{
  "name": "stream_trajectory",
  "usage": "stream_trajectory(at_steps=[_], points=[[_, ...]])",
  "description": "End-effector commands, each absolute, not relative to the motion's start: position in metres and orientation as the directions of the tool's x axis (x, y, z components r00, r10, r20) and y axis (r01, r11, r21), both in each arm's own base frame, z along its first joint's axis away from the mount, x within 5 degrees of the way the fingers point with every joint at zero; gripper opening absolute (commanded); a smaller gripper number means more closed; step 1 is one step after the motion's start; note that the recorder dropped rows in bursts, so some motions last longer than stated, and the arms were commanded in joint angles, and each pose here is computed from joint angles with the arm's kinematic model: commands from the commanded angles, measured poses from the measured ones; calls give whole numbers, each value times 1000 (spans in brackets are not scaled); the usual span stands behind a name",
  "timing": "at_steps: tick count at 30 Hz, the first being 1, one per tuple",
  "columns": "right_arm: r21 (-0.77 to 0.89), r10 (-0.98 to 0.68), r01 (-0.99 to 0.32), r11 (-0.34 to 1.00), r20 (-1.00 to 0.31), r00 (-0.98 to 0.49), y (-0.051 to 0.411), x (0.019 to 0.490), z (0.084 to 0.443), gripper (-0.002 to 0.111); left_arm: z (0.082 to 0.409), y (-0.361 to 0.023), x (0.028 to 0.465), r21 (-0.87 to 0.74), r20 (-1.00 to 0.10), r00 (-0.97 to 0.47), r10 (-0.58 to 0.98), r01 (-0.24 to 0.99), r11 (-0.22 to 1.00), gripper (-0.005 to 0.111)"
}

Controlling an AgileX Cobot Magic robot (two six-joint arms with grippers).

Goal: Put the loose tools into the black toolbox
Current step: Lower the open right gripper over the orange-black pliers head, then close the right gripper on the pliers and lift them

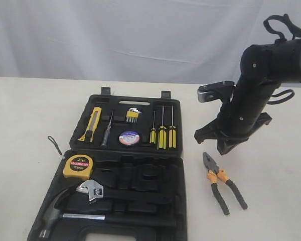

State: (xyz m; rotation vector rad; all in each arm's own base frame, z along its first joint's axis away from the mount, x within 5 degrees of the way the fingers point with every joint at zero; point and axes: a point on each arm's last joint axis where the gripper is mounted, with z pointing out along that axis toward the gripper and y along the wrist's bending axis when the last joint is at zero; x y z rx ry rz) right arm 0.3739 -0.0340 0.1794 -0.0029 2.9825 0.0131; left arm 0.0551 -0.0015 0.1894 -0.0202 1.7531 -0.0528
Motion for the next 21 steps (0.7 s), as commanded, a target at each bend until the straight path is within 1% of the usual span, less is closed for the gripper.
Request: stream_trajectory(at_steps=[1,4,6,12,14,16,21], points=[[3,0,-1,1000,-199,-980,-37,380,175,0,189,-2,55,-51,-982,-181,-47,18,999,0],[13,-12,-15,1000,-198,-980,-36,382,171,0,189,-2,55,-51,-982,-181,-47,18,999,0],[16,-36,-39,999,-191,-981,-35,383,167,6,189,-2,55,-51,-982,-181,-47,18,999,0],[24,-40,-45,999,-186,-982,-35,385,158,44,189,-2,55,-51,-982,-181,-47,18,999,0],[24,-39,-45,999,-188,-981,-35,386,157,53,189,-2,55,-51,-982,-181,-47,18,999,0],[24,-36,-42,999,-202,-979,-35,387,158,56,189,-2,55,-51,-982,-181,-47,18,999,0],[20,-33,-39,999,-238,-971,-35,391,156,56,189,-2,55,-51,-982,-181,-47,18,999,0]])
